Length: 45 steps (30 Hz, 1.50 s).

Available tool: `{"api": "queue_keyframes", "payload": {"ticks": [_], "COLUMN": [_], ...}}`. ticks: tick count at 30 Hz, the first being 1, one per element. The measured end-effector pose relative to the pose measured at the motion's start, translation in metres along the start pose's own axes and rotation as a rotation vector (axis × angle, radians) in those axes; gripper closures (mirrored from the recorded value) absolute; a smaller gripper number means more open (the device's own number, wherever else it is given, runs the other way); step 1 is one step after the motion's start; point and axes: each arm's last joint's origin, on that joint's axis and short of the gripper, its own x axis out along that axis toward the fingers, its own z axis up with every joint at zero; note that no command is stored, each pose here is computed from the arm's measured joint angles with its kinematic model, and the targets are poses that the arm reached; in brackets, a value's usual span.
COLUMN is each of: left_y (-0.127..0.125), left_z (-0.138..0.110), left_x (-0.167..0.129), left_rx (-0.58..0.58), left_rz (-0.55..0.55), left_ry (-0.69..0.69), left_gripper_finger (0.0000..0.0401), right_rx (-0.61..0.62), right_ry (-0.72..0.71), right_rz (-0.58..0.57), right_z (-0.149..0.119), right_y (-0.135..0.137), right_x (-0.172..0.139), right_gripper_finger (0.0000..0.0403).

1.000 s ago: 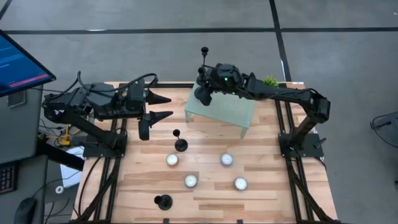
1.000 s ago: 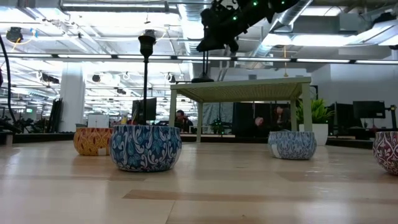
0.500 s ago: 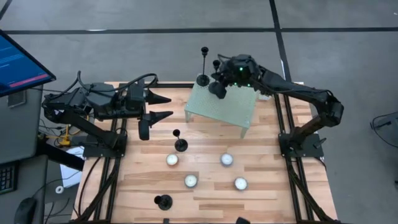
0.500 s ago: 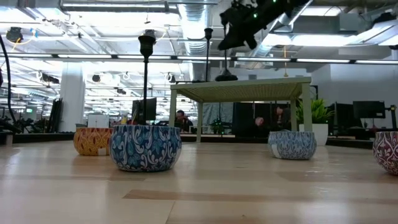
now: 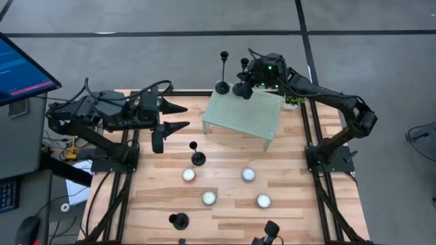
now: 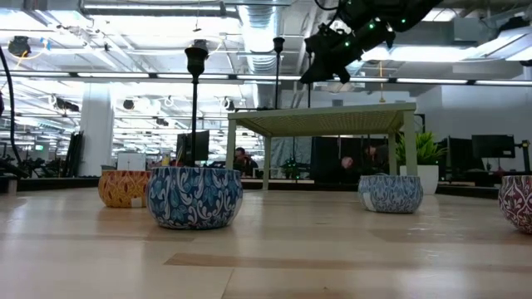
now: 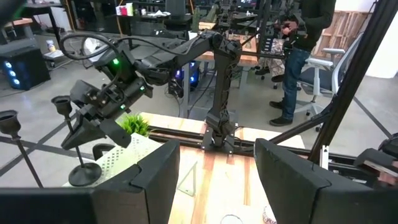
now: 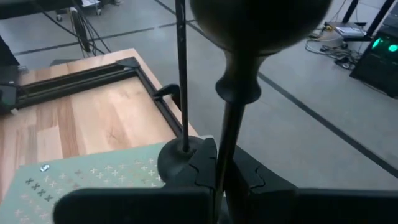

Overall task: Pick & Place candle stick holders
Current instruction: Put the black candle holder on the shelf

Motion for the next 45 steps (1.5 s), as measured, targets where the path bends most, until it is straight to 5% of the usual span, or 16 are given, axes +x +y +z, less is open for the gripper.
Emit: {"api": "queue_keyframes", "payload": {"ticks": [33,45], "left_y": [0.000,0.000], "left_z": [0.000,0.001], "left_x": [0.000,0.000], "left_rx": [-0.002,-0.005], "left_rz": [0.014,0.014], "left_ry": [-0.005,-0.011], "left_gripper_finger": [0.0192,0.0192], "right_rx": [-0.005,0.004], "right_ry": [0.008,0.008], "right_rz": [0.034,0.035], "right_z": [-0.017,-0.018], "right_y": [-0.006,-0.005], "right_x": [0.013,0.014], "right_gripper_finger": [0.0402,0.0350]}}
